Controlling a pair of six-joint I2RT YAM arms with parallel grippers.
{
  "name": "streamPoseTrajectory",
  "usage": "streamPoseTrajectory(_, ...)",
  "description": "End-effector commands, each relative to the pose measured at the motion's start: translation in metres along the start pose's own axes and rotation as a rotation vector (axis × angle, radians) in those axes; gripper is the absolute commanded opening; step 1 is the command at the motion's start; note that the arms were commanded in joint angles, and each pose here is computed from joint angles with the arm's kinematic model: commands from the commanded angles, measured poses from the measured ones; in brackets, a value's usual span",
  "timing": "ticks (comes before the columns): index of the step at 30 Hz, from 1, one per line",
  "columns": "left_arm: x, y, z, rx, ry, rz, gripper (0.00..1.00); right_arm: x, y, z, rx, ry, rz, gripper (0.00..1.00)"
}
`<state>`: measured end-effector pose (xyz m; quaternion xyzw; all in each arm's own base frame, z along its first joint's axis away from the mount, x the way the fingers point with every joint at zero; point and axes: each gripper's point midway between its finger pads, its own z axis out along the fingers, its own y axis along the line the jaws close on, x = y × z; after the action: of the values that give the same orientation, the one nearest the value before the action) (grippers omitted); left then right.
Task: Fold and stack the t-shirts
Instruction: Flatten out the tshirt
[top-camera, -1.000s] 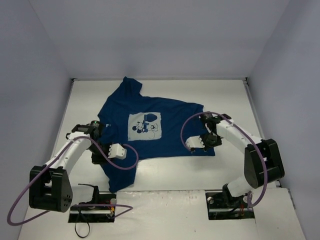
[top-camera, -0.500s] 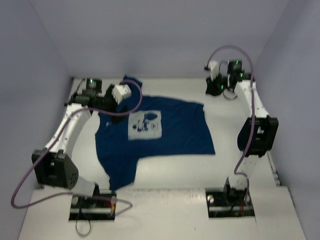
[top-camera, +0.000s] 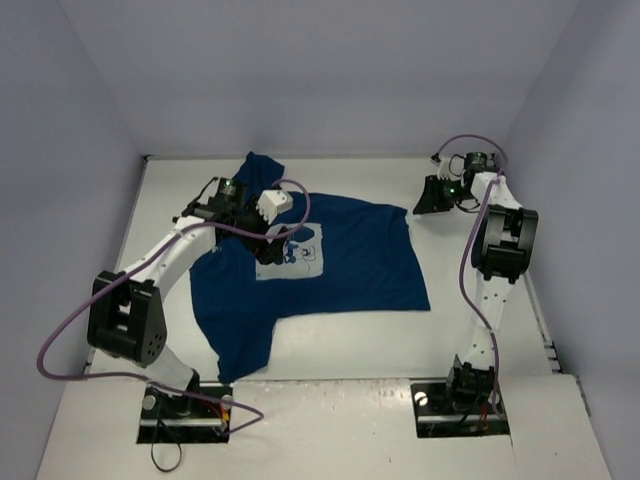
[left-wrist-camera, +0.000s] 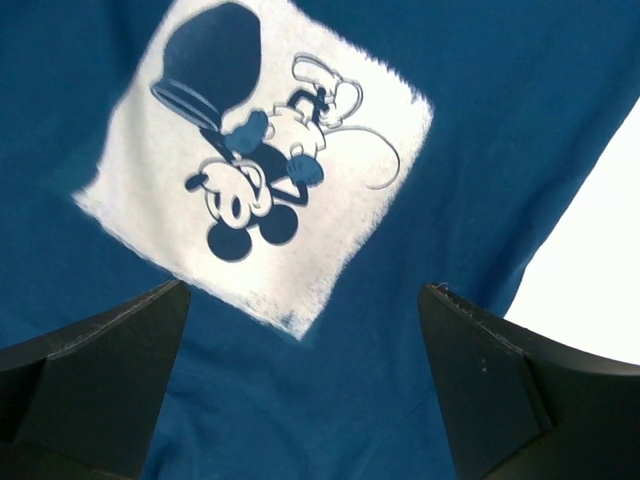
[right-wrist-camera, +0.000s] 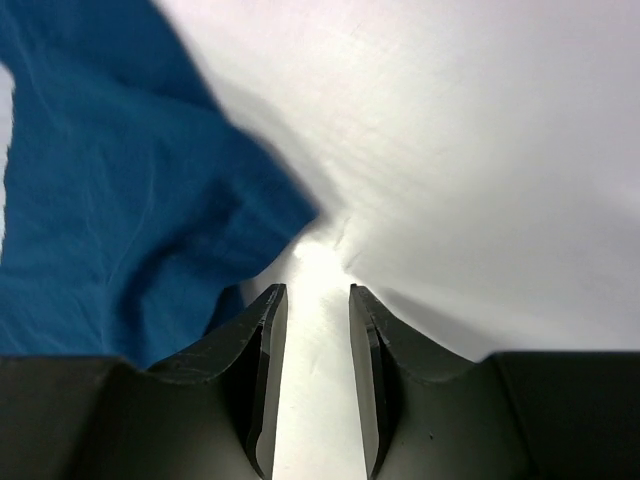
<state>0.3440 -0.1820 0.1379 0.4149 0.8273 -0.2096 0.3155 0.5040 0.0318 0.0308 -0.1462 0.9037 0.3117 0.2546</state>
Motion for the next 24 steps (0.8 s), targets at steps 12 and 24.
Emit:
streamPoseTrajectory(12, -0.013, 0.002, -0.026, -0.073, -0.06, 0.064, 0.96, -0.027, -0.003, 0.029, -0.071, -0.086, 0.036, 0.4)
streamPoseTrajectory(24, -0.005, 0.004, -0.029, -0.084, -0.036, 0.084, 0.96, -0.011, 0.008, 0.043, -0.12, -0.049, 0.055, 0.36)
